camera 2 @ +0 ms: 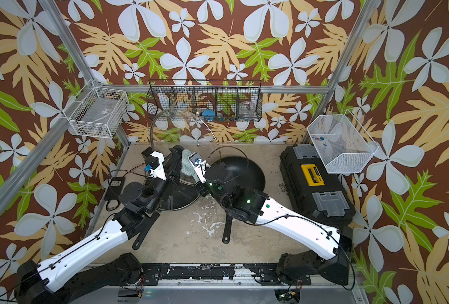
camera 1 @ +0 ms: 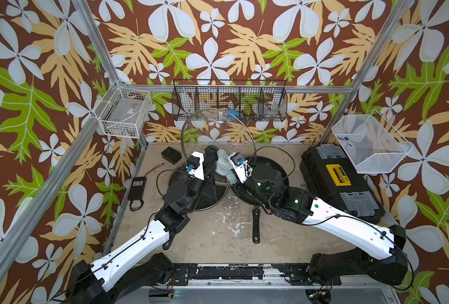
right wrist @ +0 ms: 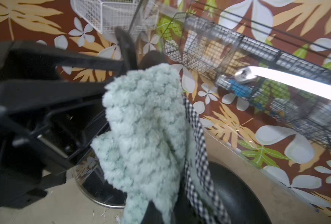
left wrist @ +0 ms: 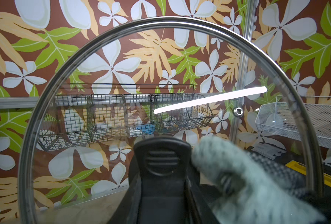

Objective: Wipe the pot lid with a cloth
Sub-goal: Wipe the pot lid.

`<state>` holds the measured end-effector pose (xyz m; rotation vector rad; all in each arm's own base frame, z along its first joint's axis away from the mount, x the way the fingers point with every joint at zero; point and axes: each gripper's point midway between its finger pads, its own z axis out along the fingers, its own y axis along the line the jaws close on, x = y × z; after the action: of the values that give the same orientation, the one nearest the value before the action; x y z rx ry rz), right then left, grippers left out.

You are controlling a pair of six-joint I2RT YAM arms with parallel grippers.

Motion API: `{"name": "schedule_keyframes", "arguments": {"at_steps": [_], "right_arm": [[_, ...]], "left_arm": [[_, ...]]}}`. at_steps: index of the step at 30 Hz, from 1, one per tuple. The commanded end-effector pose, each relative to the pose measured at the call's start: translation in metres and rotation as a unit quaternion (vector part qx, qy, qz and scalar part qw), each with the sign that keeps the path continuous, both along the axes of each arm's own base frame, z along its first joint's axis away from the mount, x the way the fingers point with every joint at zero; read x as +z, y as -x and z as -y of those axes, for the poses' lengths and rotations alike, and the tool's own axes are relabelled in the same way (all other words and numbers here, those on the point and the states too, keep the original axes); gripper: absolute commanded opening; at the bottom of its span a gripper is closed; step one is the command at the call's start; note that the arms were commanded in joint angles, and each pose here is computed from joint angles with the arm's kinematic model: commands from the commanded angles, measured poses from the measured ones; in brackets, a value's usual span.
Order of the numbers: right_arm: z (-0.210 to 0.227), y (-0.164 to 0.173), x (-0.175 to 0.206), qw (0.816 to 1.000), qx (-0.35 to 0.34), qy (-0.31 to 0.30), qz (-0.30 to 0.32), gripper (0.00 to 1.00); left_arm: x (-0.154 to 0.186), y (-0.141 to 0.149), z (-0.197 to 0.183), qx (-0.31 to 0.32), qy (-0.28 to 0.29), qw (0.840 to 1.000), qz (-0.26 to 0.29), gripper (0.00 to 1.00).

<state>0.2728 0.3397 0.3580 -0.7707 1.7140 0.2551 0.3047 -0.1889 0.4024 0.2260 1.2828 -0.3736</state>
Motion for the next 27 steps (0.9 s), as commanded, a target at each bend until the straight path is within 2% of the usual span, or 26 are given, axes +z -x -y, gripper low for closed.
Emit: {"name": "schedule_keyframes", "arguments": {"at_steps": [1,6,11,16,20,22,27], "right_arm": [[0.002,0.001,0.001,1.0,-0.01,-0.009,-0.006,0.0],[0.043,-0.017,0.034,0.997,-0.07,-0.023,0.032,0.0],[0.065,-0.026,0.059,0.993,-0.098,-0.022,0.059,0.0],[0.042,-0.017,0.047,0.997,-0.054,-0.026,0.038,0.0],[0.018,-0.007,0.025,0.999,-0.028,-0.004,0.025,0.0],[0.023,-0.01,0.022,0.999,-0.044,0.002,0.027,0.0],[0.061,-0.027,0.045,0.994,-0.097,-0.016,0.05,0.0]], "left_arm": [[0.057,0.025,-0.006,-0.017,0.034,0.993,0.111,0.0],[0.054,0.026,-0.003,-0.003,-0.025,0.991,0.131,0.0],[0.043,0.033,0.013,-0.017,-0.125,0.978,0.168,0.0],[0.033,0.038,0.021,-0.016,-0.202,0.958,0.201,0.0],[0.029,0.038,0.021,-0.003,-0.234,0.949,0.212,0.0],[0.027,0.037,0.021,0.002,-0.25,0.944,0.217,0.0],[0.018,0.038,0.023,0.012,-0.297,0.926,0.232,0.0]]}}
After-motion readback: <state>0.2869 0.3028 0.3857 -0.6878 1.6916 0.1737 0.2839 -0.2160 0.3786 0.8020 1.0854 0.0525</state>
